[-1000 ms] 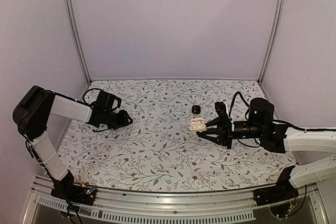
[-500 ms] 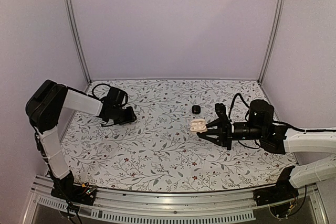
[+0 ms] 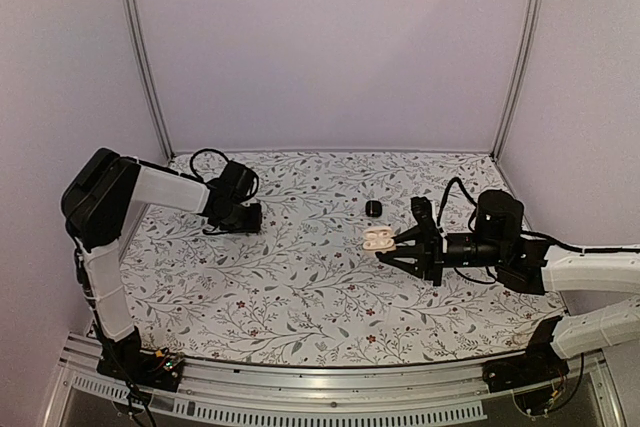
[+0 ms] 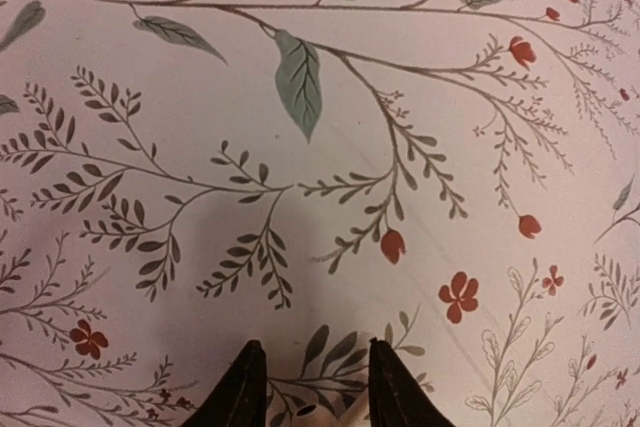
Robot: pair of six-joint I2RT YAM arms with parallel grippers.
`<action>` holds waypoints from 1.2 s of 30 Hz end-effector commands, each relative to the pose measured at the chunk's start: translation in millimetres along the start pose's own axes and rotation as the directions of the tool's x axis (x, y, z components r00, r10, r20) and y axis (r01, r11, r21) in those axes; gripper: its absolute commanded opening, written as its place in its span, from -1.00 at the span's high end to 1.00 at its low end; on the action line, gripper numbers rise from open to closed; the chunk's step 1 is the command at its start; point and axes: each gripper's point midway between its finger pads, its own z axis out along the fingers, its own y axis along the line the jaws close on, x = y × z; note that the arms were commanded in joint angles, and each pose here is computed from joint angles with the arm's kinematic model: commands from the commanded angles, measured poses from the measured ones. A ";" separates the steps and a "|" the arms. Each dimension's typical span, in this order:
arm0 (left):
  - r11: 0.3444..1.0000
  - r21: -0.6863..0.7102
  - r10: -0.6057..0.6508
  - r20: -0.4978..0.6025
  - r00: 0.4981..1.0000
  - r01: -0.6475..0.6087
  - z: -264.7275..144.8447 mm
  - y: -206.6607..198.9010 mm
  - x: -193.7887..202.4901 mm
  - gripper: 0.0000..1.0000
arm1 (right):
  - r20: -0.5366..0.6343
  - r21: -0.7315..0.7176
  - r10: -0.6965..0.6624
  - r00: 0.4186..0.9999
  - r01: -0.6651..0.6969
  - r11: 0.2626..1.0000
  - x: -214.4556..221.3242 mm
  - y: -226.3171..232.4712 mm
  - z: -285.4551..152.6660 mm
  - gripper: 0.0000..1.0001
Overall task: Insert the wireless bluetooth earbuds into the charging case
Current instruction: Pick up the left earbud from the center of the board.
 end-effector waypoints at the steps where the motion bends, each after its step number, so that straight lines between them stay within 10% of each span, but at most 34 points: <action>1: 0.988 -0.062 0.131 -0.132 0.983 -0.140 7.6 3.8 38.2 0.31 | 0.021 0.002 -0.022 1.000 0.022 1.000 -5.4 2.2 -1.5 1.00; 36: 0.982 -0.068 0.173 -0.055 0.983 -0.177 -13.4 12.5 -18.8 0.13 | 0.017 -0.003 -0.017 1.000 0.017 1.000 -4.4 3.2 -1.6 1.00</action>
